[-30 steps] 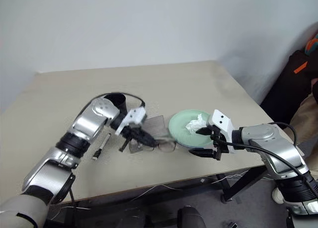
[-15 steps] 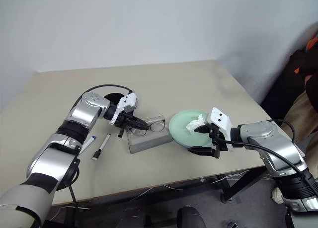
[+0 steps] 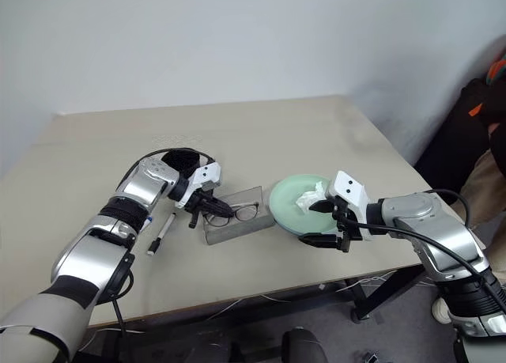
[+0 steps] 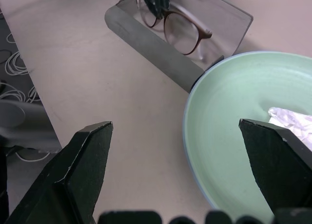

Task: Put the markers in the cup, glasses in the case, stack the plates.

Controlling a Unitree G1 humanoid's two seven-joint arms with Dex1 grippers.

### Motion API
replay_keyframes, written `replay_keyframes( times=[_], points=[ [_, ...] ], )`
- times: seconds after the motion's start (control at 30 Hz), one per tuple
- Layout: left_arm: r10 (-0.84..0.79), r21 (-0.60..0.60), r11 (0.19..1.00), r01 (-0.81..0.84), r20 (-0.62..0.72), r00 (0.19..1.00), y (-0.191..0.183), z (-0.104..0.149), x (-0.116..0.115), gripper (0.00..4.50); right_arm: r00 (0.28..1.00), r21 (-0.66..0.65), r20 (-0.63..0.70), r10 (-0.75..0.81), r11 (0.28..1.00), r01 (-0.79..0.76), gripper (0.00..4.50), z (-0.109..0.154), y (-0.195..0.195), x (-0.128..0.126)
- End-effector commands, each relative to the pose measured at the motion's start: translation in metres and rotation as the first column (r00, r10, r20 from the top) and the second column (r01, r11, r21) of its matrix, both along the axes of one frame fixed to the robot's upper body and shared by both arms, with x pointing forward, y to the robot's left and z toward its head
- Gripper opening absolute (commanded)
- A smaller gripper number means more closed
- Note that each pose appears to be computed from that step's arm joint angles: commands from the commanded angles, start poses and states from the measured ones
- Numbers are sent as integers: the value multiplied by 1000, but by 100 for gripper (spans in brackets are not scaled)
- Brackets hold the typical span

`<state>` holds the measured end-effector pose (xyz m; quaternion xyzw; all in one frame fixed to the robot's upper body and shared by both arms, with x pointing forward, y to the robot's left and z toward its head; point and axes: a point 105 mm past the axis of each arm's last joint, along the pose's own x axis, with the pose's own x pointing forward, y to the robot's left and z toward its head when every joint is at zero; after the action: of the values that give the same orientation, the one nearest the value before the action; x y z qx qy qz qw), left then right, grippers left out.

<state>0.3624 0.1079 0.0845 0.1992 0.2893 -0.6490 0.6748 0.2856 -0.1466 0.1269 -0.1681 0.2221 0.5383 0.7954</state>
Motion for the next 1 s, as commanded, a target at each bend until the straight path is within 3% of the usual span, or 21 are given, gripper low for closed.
replay_keyframes(
  times=[0.03, 0.33, 0.6, 0.7, 0.83, 1.0],
  points=[
    [-7, -39, 999, 5, -41, 999, -8, 6, -4, 2, 998, 3, 53, 14, 1000, -14, 450, 11, 4, 3],
    [35, -73, 996, -44, -118, 992, -14, 4, -8, 2, 998, -1, 52, 21, 1000, -21, 450, 10, 5, 1],
    [-21, -44, 999, 14, -178, 984, -8, -2, -26, 2, 998, -4, 55, 23, 1000, -23, 450, 8, 5, 2],
    [-7, -32, 999, 2, -169, 986, -6, -3, -26, 66, 998, -3, 57, 25, 1000, -25, 450, 8, 6, 2],
    [17, -31, 999, -20, -98, 995, -5, 3, -16, 195, 998, -2, 56, 28, 1000, -28, 450, 7, 6, 3],
    [40, -53, 998, -42, -23, 999, -7, 15, -4, 195, 998, 0, 58, 30, 1000, -30, 450, 6, 7, 4]
  ],
)
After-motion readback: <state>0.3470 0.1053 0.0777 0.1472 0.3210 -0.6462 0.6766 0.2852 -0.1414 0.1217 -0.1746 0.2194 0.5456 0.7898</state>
